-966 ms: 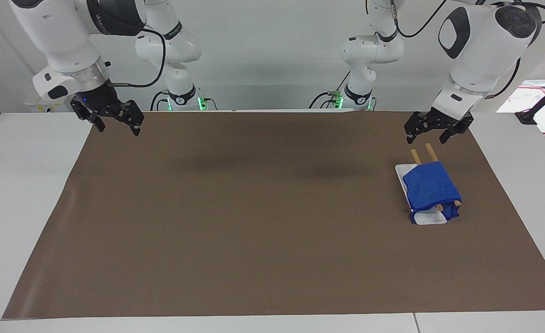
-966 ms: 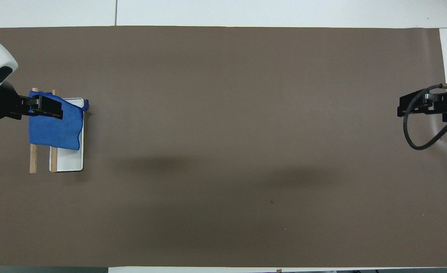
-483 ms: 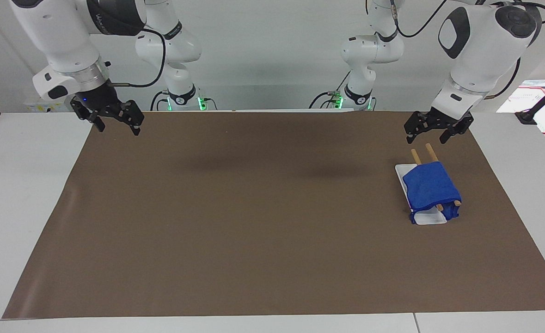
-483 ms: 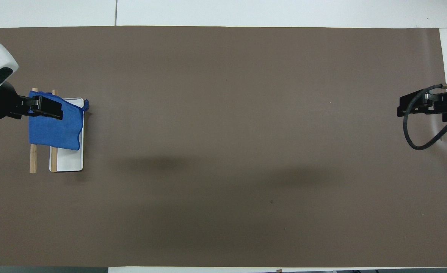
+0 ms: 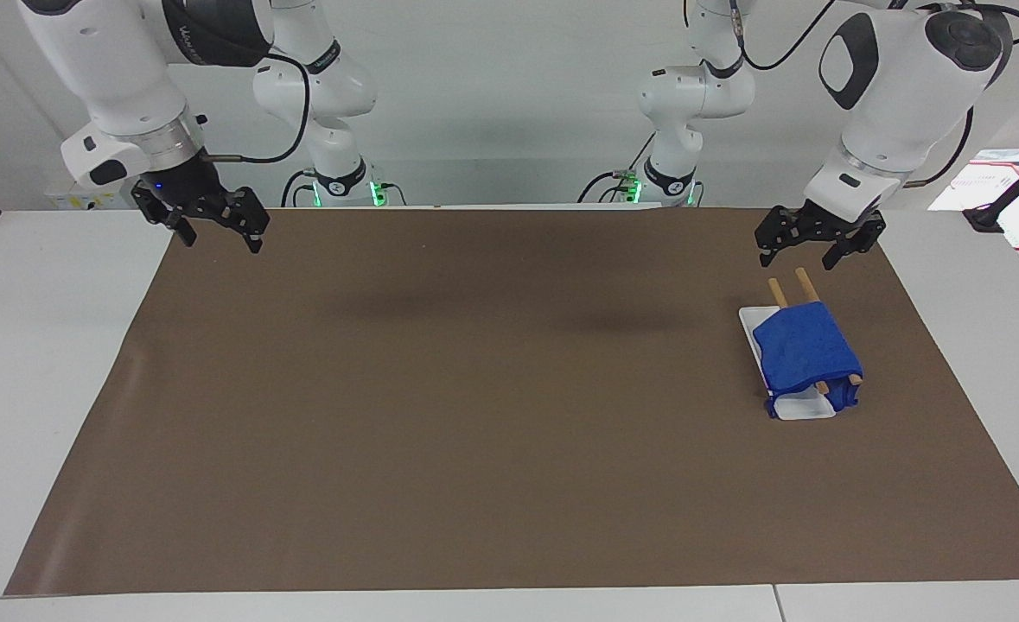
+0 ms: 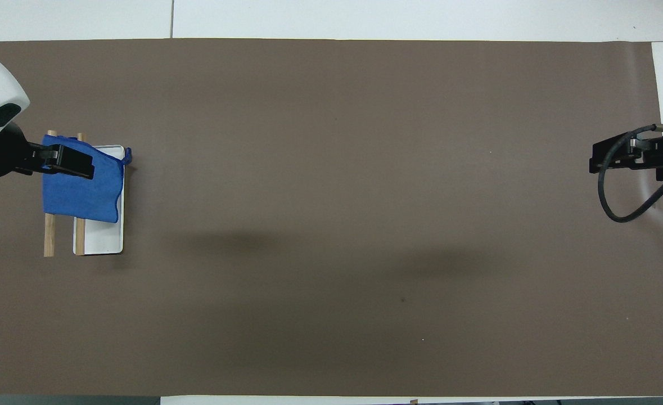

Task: Right arm passes towel to left arm to hang

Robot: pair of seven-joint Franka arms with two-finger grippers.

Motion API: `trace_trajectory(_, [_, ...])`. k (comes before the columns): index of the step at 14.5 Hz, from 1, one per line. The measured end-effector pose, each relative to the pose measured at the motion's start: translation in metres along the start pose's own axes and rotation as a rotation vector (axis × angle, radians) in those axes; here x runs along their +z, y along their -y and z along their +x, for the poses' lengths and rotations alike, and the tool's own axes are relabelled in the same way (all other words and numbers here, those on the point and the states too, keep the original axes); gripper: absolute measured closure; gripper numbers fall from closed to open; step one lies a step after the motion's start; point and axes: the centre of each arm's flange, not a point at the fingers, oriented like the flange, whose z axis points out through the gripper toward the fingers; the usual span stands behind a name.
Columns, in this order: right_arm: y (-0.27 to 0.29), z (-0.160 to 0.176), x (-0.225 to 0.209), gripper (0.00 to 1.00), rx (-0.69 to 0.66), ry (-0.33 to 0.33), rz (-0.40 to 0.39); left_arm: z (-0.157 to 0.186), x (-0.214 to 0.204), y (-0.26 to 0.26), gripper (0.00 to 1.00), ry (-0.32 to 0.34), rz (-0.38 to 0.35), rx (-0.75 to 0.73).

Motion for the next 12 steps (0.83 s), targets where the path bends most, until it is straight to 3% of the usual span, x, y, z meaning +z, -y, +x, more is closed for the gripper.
trace_trajectory(12, [-0.0015,-0.0036,-0.0023,0.0,-0.036,0.017,-0.01,-0.0002,0.0,0.0024,0.0,0.0,0.0,-0.004])
